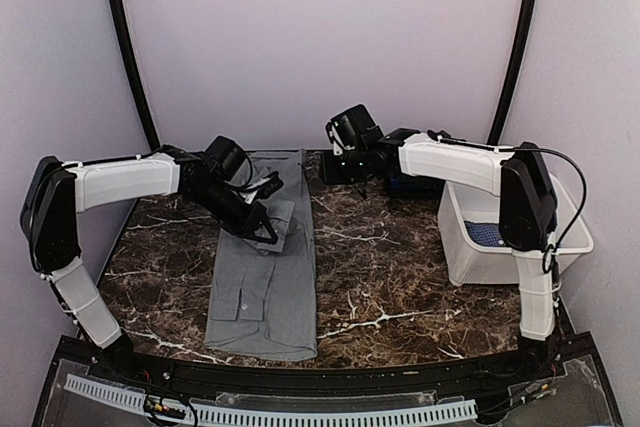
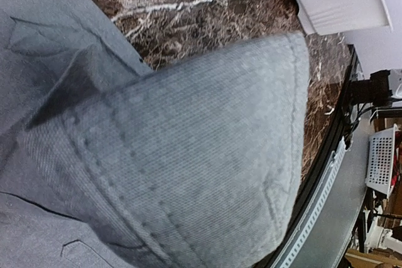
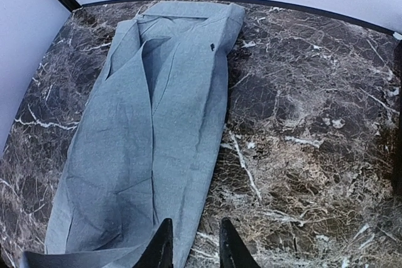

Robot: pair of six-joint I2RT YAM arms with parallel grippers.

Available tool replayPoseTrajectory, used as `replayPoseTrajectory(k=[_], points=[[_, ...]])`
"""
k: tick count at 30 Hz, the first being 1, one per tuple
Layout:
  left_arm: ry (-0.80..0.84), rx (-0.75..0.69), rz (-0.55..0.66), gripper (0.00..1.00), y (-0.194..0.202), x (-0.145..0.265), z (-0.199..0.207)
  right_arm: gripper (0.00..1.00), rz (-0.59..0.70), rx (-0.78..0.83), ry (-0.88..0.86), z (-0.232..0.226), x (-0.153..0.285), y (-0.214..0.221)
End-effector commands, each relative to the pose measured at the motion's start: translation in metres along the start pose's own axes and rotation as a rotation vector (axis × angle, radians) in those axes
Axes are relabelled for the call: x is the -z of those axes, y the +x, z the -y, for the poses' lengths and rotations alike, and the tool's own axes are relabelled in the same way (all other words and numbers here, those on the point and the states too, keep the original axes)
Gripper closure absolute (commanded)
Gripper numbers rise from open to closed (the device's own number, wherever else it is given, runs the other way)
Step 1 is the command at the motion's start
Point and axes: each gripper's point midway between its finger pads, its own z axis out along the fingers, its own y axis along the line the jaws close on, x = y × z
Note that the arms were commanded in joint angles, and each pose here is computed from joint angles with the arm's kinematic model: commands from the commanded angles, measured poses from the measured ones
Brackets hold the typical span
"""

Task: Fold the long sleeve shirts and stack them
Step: Fold the sleeve of the rectangle-folded shirt.

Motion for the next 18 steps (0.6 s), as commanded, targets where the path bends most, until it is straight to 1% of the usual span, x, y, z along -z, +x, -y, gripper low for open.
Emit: replayPoseTrajectory(k=[1, 2, 3, 4, 5, 6, 7, 8, 9, 10, 12, 13, 16, 18], points=[[-0.08, -0.035, -0.145, 0.95, 0.027, -0.013, 0.004, 0.77, 0.039, 0.012, -0.065, -0.022, 0.025, -0.009], [-0.097, -0.035, -0.162, 0.95, 0.031, -0.017, 0.001, 0.77, 0.034, 0.013, -0.071, -0.023, 0.025, -0.007], [-0.104, -0.043, -0.179, 0.92, 0.035, -0.02, 0.002, 0.77, 0.025, 0.015, -0.081, -0.026, 0.025, -0.003], [-0.106, -0.047, -0.191, 0.84, 0.038, -0.023, 0.004, 0.77, 0.016, 0.02, -0.087, -0.029, 0.026, 0.001], [-0.112, -0.046, -0.195, 0.8, 0.04, -0.023, 0.003, 0.77, 0.006, 0.025, -0.09, -0.031, 0.026, 0.006], [-0.11, -0.049, -0.195, 0.68, 0.04, -0.023, 0.005, 0.76, -0.005, 0.032, -0.092, -0.032, 0.027, 0.01], [-0.102, -0.048, -0.191, 0.63, 0.041, -0.023, 0.007, 0.76, -0.02, 0.037, -0.098, -0.034, 0.028, 0.017], [-0.092, -0.057, -0.178, 0.53, 0.039, -0.02, 0.012, 0.75, -0.035, 0.04, -0.106, -0.035, 0.03, 0.023], [-0.078, -0.059, -0.169, 0.49, 0.039, -0.019, 0.015, 0.74, -0.052, 0.04, -0.116, -0.035, 0.032, 0.031], [-0.071, -0.068, -0.149, 0.41, 0.036, -0.013, 0.02, 0.72, -0.077, 0.038, -0.147, -0.038, 0.035, 0.04], [-0.059, -0.078, -0.117, 0.35, 0.034, -0.006, 0.027, 0.68, -0.111, 0.037, -0.195, -0.04, 0.041, 0.058], [-0.064, -0.074, -0.095, 0.34, 0.032, -0.002, 0.029, 0.67, -0.125, 0.042, -0.222, -0.042, 0.045, 0.067], [-0.137, -0.033, -0.044, 0.33, 0.028, 0.003, 0.017, 0.61, -0.189, 0.079, -0.331, -0.053, 0.056, 0.095], [-0.196, 0.05, -0.015, 0.34, 0.025, 0.007, 0.005, 0.61, -0.251, 0.102, -0.368, -0.058, 0.057, 0.119]])
